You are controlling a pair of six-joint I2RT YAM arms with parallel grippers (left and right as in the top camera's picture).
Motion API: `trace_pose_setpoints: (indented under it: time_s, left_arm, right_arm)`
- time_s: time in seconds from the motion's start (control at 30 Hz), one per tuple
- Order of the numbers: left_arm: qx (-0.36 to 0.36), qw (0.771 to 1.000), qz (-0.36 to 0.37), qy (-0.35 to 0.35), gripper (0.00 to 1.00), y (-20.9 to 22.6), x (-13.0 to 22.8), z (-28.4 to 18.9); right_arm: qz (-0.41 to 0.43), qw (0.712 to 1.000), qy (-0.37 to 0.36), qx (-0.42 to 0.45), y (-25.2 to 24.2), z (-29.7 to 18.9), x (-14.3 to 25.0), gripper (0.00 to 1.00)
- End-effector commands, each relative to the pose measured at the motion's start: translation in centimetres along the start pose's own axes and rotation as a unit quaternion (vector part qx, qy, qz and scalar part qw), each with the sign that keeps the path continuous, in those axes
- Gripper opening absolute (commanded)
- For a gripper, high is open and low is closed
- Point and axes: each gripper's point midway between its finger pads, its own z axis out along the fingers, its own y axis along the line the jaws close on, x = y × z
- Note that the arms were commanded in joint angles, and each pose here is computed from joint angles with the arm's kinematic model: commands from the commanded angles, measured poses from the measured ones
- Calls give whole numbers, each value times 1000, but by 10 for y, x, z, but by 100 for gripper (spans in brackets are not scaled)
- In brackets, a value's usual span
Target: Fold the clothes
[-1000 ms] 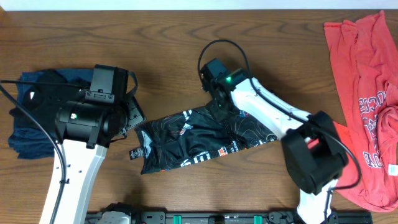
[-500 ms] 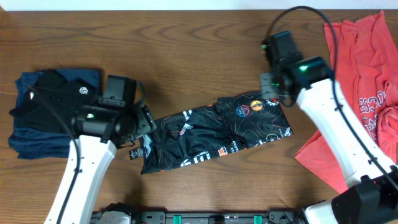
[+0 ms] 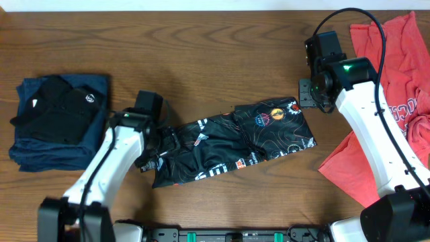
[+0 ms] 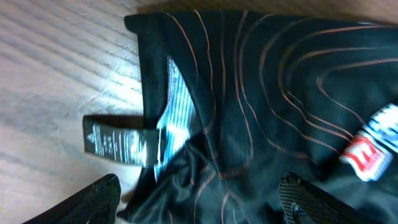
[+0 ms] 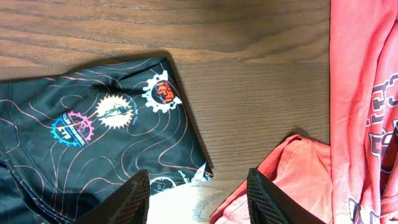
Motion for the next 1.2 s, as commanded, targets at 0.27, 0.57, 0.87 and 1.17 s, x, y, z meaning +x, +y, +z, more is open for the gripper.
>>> trace_pose_setpoints:
  time_s: [0.27, 0.57, 0.87, 1.17]
  left_arm:
    - [-32, 999, 15, 31, 84, 19, -8, 29]
    - [44, 997, 32, 56, 84, 9, -9, 27]
    - [77, 993, 58, 62, 85, 5, -9, 25]
    - [121, 988, 51, 86, 85, 10, -5, 29]
  right_arm:
    - [11, 1000, 6, 8, -5, 3, 1, 49]
    - [11, 1000, 6, 8, -5, 3, 1, 48]
    - [10, 1000, 7, 8, -5, 3, 2, 48]
    - [10, 1000, 11, 10, -6, 3, 4, 48]
